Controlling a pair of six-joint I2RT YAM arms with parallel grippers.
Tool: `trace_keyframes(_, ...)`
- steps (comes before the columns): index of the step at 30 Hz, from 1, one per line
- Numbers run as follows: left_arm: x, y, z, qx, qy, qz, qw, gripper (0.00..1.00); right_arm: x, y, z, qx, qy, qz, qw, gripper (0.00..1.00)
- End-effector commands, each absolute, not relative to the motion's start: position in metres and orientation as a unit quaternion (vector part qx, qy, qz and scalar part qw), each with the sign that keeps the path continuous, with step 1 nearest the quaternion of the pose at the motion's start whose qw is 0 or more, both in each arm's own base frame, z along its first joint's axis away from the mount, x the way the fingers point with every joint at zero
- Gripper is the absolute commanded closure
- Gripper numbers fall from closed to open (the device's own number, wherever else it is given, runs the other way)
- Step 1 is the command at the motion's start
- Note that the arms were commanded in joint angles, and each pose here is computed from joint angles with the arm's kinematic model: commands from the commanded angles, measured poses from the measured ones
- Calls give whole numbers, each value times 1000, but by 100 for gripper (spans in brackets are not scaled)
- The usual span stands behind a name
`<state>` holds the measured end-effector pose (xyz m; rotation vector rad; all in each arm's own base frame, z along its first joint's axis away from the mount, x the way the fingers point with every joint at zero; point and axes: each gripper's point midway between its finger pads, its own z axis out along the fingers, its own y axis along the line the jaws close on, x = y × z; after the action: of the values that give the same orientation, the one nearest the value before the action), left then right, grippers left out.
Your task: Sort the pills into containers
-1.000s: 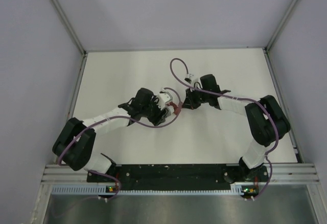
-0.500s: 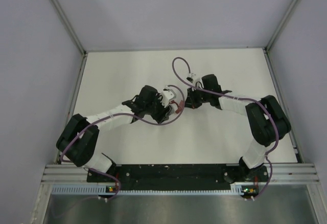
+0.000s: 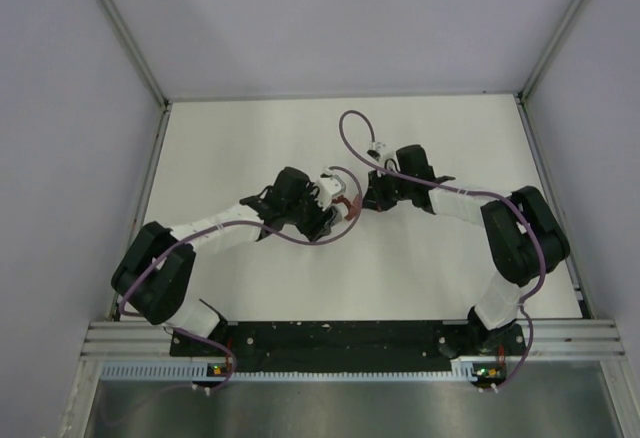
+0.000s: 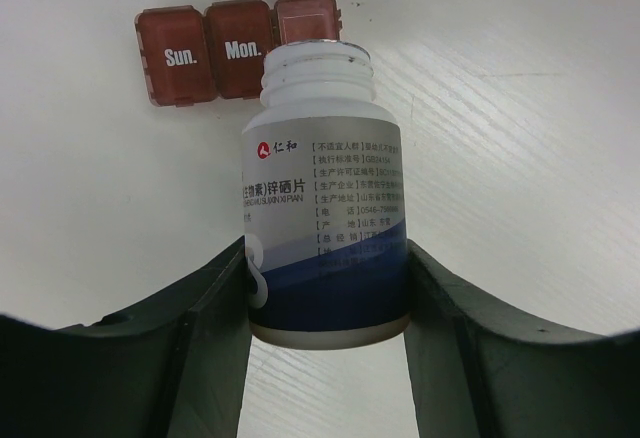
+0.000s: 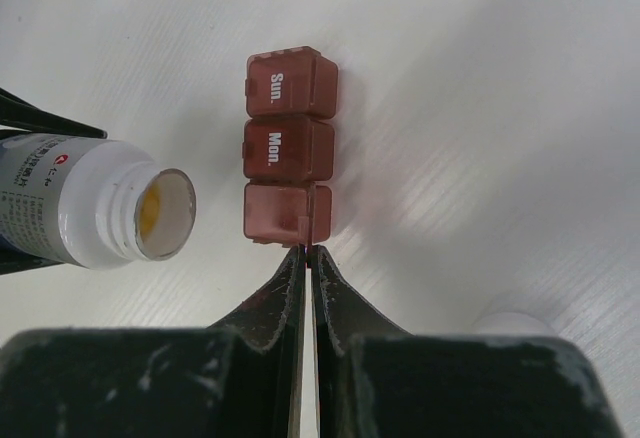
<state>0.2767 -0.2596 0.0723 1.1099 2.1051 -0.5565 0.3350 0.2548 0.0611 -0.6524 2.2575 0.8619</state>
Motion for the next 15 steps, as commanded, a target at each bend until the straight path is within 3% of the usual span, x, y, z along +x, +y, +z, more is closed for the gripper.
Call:
trace_keyframes(1,292,-273,91,423,797,-218,371,100,346,255,81,-244,845,325,348,98)
trace_keyframes(15,297,-279,90,407,812,-212,360,100,346,254,80,-234,848,324,348,99)
